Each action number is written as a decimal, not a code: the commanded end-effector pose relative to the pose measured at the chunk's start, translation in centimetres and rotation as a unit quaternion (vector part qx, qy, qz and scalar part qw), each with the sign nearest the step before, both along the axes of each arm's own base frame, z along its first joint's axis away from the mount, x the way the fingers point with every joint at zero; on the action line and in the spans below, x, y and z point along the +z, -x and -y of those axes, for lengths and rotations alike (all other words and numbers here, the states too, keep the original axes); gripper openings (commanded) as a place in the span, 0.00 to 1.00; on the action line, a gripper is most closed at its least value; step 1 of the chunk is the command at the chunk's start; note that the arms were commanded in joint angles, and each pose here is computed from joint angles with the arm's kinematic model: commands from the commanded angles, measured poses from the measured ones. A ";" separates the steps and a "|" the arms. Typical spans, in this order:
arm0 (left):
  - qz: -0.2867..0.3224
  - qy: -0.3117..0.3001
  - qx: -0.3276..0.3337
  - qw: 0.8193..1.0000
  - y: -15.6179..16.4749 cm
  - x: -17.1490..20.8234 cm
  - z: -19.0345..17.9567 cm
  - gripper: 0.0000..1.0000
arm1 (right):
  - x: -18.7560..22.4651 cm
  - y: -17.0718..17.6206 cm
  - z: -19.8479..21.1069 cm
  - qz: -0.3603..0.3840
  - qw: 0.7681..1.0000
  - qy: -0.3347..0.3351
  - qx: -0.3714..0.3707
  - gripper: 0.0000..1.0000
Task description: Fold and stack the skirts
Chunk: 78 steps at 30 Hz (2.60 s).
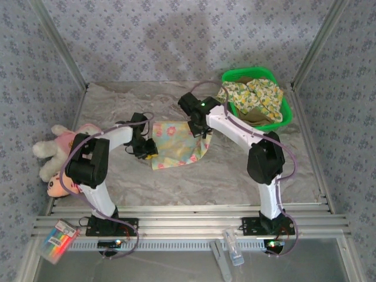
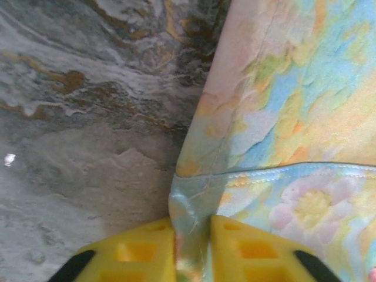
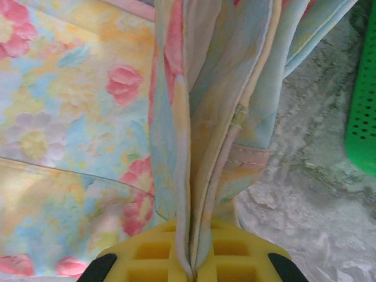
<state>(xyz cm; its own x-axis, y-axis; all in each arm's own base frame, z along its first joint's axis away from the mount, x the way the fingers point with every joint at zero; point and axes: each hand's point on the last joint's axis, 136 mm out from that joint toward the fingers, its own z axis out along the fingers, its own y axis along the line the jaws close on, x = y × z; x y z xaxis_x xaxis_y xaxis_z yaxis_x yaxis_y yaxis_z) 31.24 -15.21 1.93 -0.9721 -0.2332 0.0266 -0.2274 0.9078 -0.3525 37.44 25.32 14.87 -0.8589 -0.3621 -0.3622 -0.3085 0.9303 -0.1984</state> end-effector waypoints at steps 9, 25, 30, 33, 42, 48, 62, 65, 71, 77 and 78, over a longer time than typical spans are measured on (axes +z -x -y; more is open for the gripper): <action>-0.013 0.017 -0.024 0.999 0.9 -0.9 1.1 0.00 | -1.1 2.7 -9.5 -0.033 0.982 -0.182 -0.028 0.00; -0.005 0.026 -0.019 0.999 1.7 0.2 0.6 0.00 | -6.3 3.0 -14.6 -0.084 0.942 -0.306 -0.107 0.00; -0.005 0.023 -0.018 1.000 1.7 0.0 0.4 0.00 | -8.0 3.4 -14.6 -0.100 0.941 -0.299 -0.121 0.03; -0.004 0.025 -0.017 1.000 1.7 0.0 0.5 0.01 | -8.8 3.8 -14.3 -0.104 0.942 -0.292 -0.126 0.08; 0.005 0.022 -0.023 0.999 1.4 1.2 0.1 0.11 | -4.3 5.0 -14.1 -0.077 0.942 -0.314 -0.090 0.36; 0.028 0.021 -0.014 0.999 1.0 3.4 -0.7 0.18 | -0.3 6.5 -10.8 -0.019 0.946 -0.319 -0.049 0.64; 0.098 -0.010 0.012 0.995 1.7 10.7 -3.3 0.25 | 0.3 2.6 -3.4 0.048 0.951 -0.306 -0.015 0.26; 0.119 0.070 0.010 0.990 1.2 12.8 -0.3 0.28 | -1.0 1.6 -3.5 0.036 0.957 -0.287 -0.005 0.18; 0.120 0.146 -0.032 0.981 0.6 13.8 7.0 0.27 | -5.0 -0.7 -4.4 -0.006 0.968 -0.249 0.020 0.02; 0.062 0.095 -0.024 0.993 1.2 7.4 7.9 0.24 | -8.9 -2.9 -5.5 -0.068 0.975 -0.212 0.016 0.00; 0.051 0.084 -0.024 0.995 1.5 6.3 7.6 0.24 | -9.6 -2.8 -5.5 -0.080 0.975 -0.205 0.013 0.00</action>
<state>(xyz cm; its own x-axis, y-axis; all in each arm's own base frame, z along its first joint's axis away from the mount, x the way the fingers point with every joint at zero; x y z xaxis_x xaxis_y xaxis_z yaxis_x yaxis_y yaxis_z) 29.79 -23.67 11.02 -0.9854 -0.1468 -0.0863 -0.0729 0.8217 -0.5652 41.12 31.12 7.09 -0.8802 -0.1774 -0.4403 -0.3166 0.9105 0.2660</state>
